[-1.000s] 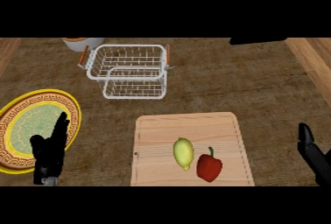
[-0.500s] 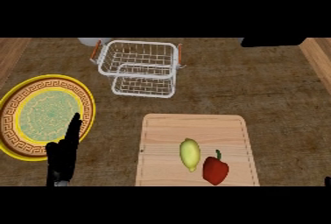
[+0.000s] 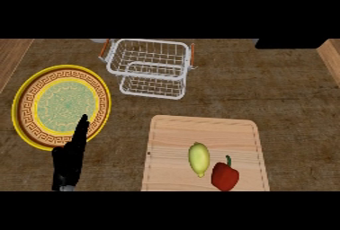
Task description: Pick the lemon from the cutting board and place it in the tiered basket
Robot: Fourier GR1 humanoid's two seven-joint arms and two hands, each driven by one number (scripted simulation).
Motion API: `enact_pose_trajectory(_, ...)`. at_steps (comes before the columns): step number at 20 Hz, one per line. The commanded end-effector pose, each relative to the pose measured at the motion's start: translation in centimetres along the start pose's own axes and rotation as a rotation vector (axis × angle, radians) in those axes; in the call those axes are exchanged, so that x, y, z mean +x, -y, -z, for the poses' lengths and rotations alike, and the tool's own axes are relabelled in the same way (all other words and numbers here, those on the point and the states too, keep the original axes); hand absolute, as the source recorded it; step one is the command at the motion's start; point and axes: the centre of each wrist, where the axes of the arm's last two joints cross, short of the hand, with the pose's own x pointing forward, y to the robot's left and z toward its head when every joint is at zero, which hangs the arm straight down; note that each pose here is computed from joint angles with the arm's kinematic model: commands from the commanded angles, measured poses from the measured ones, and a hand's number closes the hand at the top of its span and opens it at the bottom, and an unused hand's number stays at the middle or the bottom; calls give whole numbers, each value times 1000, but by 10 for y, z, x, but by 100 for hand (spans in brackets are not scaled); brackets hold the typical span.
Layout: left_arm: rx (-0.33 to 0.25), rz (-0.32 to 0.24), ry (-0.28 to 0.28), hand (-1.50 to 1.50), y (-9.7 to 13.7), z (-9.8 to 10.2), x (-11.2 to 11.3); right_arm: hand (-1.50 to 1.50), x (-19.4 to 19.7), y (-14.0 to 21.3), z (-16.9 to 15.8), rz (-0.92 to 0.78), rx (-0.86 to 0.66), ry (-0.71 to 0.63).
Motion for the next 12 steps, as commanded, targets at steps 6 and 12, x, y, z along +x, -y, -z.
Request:
enact_pose_trajectory(6,-33,9,-9,0,11,2,-4,-150,60,-36,-37,-210,-120,-27)
enact_pose_trajectory(12,-28,17,-25,0,12,2,-5,-150,65,-47,-61,-290,-120,-71)
